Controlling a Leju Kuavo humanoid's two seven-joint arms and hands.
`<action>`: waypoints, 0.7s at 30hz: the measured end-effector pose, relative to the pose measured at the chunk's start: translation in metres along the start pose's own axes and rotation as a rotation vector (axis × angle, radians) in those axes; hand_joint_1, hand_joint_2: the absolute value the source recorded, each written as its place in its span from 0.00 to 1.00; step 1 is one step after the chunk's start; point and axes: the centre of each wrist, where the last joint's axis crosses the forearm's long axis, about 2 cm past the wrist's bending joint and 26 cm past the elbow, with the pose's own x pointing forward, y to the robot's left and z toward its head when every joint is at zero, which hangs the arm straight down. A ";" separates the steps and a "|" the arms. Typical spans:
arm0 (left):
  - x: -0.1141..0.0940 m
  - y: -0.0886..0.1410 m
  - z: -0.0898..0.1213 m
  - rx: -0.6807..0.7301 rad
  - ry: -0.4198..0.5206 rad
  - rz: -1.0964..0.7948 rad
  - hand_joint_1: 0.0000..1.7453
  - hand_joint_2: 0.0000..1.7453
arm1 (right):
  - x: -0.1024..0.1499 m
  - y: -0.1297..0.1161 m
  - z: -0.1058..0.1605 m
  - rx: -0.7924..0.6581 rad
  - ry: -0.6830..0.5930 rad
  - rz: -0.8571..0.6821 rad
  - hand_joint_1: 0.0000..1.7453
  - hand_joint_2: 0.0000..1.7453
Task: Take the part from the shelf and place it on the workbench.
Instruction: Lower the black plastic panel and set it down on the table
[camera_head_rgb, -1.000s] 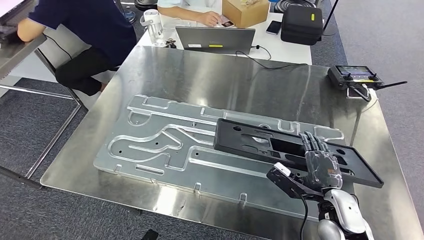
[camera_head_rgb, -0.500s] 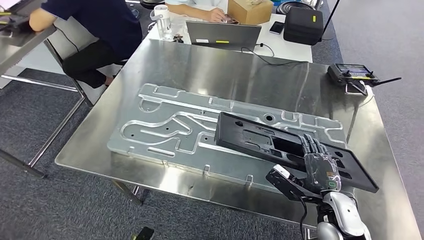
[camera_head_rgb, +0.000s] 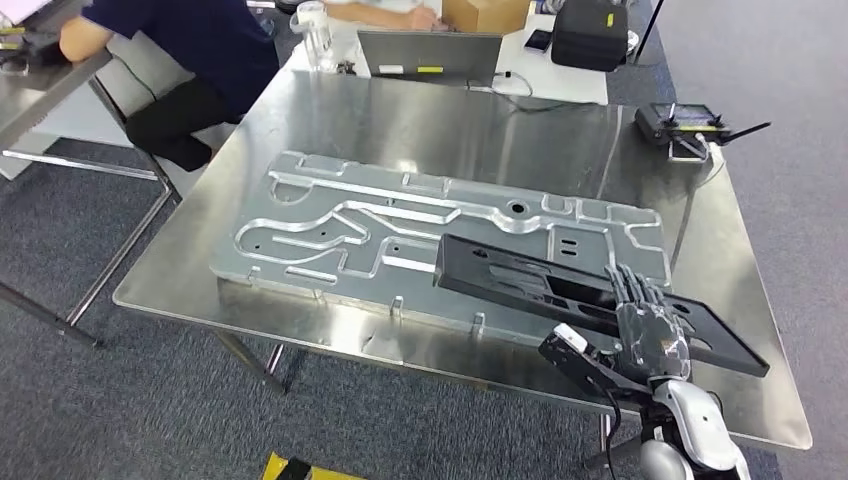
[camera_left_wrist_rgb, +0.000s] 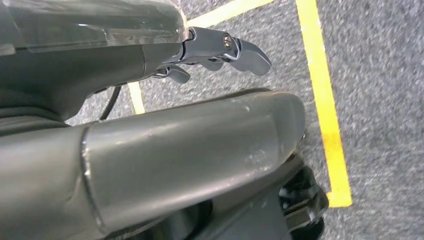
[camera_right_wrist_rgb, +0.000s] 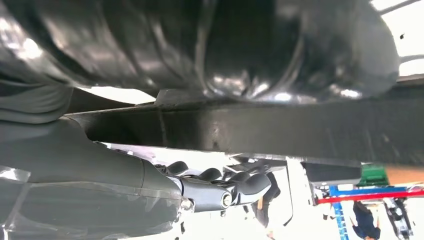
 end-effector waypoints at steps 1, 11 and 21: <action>0.000 0.000 0.000 0.000 0.001 0.000 0.00 0.00 | 0.000 -0.001 -0.001 -0.002 -0.001 -0.001 0.00 0.00; -0.002 0.003 0.000 0.006 -0.005 -0.004 0.00 0.00 | 0.001 -0.005 -0.004 -0.014 -0.008 -0.017 0.00 0.00; -0.003 0.002 0.001 0.000 -0.007 -0.019 0.00 0.00 | 0.002 -0.007 -0.005 -0.022 -0.011 -0.023 0.00 0.00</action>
